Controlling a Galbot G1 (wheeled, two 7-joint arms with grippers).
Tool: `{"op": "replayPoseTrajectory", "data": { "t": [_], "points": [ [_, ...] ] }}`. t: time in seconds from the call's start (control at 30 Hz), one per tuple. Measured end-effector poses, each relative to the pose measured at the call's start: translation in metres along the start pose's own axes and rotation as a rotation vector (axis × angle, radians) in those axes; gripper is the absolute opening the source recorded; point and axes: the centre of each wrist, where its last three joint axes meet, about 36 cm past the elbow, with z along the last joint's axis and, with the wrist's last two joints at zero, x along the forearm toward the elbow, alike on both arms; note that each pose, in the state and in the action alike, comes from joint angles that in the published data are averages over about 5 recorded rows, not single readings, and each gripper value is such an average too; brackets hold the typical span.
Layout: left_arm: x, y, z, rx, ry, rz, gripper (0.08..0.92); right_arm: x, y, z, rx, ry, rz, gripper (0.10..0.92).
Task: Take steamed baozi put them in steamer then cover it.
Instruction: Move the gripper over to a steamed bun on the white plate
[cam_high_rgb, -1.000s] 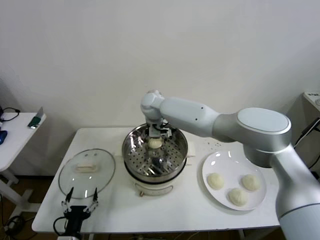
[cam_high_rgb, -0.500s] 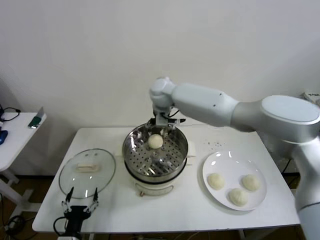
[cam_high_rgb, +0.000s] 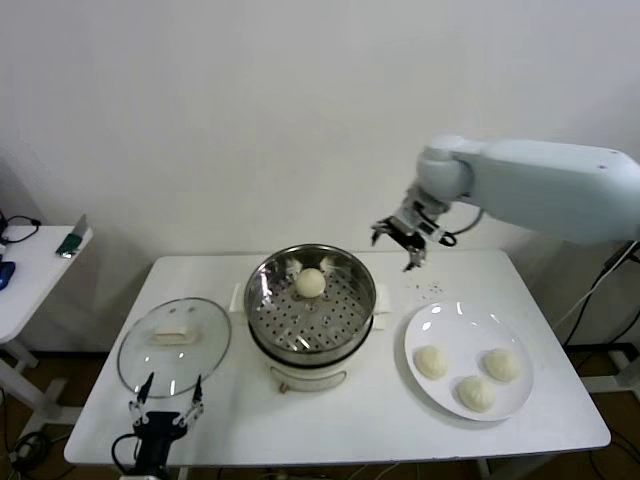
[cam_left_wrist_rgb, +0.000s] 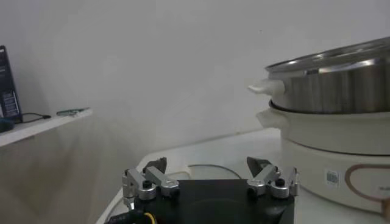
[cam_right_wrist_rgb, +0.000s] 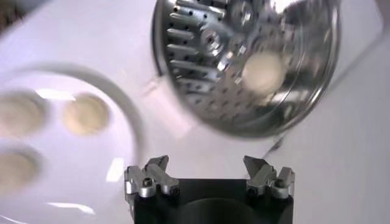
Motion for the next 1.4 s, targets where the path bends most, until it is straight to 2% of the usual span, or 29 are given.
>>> {"op": "replayPoseTrajectory", "data": {
  "t": [0.27, 0.6, 0.93, 1.4],
  "points": [
    [0.003, -0.002, 0.0, 0.007, 0.003, -0.004, 0.823, -0.039, 0.061, 0.043, -0.278, -0.031, -0.088, 0.823],
    [0.009, 0.001, 0.003, 0.003, 0.012, -0.017, 0.823, -0.107, 0.1, 0.052, -0.403, -0.052, -0.15, 0.823],
    [0.009, -0.002, 0.008, 0.016, 0.017, -0.021, 0.823, -0.153, 0.111, 0.047, -0.442, -0.052, -0.164, 0.823],
    [0.007, -0.001, 0.016, 0.015, 0.033, -0.028, 0.823, -0.189, 0.099, 0.036, -0.45, -0.059, -0.185, 0.823]
  ]
}}
